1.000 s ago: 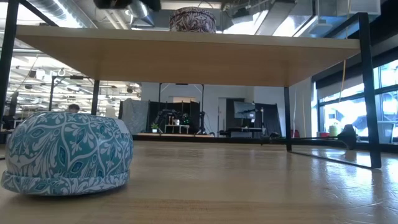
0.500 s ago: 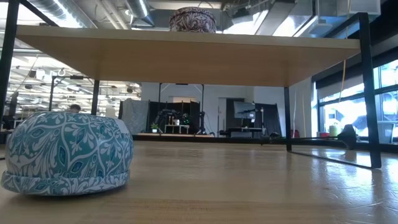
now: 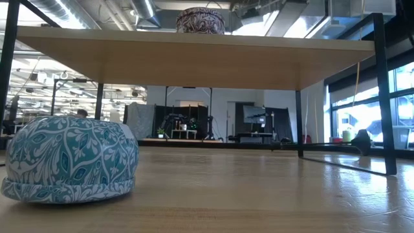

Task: Pick & Place candle stick holders
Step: Put the black candle holder on the shelf

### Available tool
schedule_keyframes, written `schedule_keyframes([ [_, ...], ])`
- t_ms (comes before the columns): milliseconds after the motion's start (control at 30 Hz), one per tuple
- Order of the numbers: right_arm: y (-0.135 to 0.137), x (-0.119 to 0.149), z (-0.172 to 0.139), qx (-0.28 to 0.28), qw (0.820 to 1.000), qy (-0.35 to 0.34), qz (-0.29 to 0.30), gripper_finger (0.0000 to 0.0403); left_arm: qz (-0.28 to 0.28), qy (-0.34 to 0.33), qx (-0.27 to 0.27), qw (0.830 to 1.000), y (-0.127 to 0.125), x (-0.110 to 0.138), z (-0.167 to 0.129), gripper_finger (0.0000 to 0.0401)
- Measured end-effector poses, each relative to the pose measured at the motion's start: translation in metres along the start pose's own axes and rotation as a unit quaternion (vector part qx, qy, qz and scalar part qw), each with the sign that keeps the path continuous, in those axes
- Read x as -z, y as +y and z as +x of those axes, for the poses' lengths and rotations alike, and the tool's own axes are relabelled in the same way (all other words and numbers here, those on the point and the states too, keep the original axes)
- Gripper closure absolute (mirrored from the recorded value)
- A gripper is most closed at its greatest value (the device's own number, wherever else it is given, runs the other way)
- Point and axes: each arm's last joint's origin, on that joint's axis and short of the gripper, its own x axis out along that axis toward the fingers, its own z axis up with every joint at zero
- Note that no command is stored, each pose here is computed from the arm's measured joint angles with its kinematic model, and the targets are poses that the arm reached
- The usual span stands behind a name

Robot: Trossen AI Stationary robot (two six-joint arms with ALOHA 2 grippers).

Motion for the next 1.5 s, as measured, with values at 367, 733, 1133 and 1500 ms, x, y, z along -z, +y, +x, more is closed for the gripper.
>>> schedule_keyframes([
  [367, -0.042, -0.034, 0.012, 0.039, 0.998, -0.024, 0.046, 0.0364, 0.043, -0.078, -0.039, 0.995, 0.005, -0.009, -0.007, 0.0400],
  [733, -0.085, -0.053, -0.005, 0.081, 0.995, -0.017, 0.064, 0.0364, 0.051, -0.082, -0.035, 0.995, 0.007, -0.011, -0.012, 0.0400],
  [1133, -0.133, -0.054, -0.049, 0.160, 0.982, 0.026, 0.093, 0.0363, 0.096, -0.023, -0.032, 0.995, 0.024, -0.018, -0.019, 0.0400],
  [1500, -0.136, -0.054, -0.055, 0.146, 0.983, 0.037, 0.101, 0.0351, 0.055, 0.004, -0.068, 0.996, 0.073, -0.033, -0.059, 0.0400],
])
